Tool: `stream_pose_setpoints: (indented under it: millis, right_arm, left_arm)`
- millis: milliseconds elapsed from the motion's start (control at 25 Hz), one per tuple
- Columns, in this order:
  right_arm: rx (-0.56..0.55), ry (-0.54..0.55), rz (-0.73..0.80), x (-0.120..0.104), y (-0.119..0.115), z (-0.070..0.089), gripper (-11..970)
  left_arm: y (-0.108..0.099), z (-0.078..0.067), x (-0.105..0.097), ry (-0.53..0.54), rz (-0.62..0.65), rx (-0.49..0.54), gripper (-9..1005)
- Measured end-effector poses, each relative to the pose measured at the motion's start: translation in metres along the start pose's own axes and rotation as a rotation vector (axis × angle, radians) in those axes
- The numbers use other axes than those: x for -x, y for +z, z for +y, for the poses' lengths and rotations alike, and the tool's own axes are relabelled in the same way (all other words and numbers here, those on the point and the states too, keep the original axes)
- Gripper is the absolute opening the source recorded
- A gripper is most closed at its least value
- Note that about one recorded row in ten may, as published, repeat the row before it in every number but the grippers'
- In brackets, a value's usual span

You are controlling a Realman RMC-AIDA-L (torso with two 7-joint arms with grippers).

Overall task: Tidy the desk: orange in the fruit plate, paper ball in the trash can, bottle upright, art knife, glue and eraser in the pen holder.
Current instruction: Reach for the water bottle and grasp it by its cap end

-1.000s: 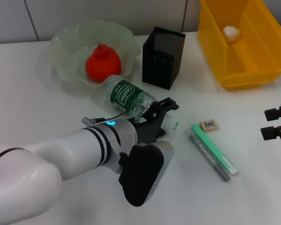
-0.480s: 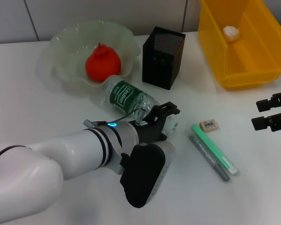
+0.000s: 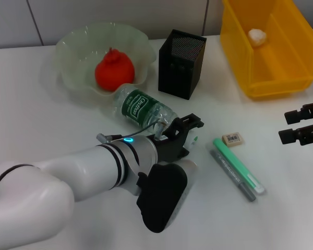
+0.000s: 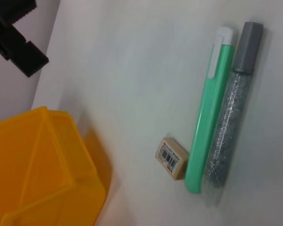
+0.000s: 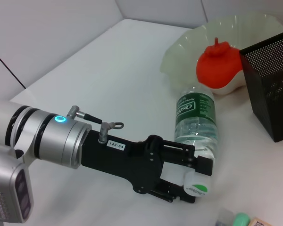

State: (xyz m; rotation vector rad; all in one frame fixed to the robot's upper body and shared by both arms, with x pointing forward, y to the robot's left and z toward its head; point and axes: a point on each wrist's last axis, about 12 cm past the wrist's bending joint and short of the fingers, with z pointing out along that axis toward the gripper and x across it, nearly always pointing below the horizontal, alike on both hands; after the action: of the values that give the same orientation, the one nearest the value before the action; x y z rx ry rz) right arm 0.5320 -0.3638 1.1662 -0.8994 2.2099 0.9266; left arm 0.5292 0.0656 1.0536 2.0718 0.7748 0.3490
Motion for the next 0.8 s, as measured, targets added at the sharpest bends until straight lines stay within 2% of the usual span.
stream_pose_setpoints:
  millis: [480, 680, 800]
  right_arm:
    - [-0.001, -0.004, -0.004, 0.0023, 0.0046, -0.0001, 757]
    - [0.0, -0.01, -0.006, 0.0035, 0.007, -0.0002, 756]
    - [-0.002, -0.013, -0.008, 0.0041, 0.0082, -0.0004, 756]
  left_arm:
    - [0.0032, 0.0012, -0.002, -0.017, -0.006, -0.02, 648]
    - [0.0045, 0.0006, -0.0046, -0.017, -0.001, -0.028, 483]
    - [0.0046, 0.0004, -0.0047, -0.015, -0.001, -0.028, 447]
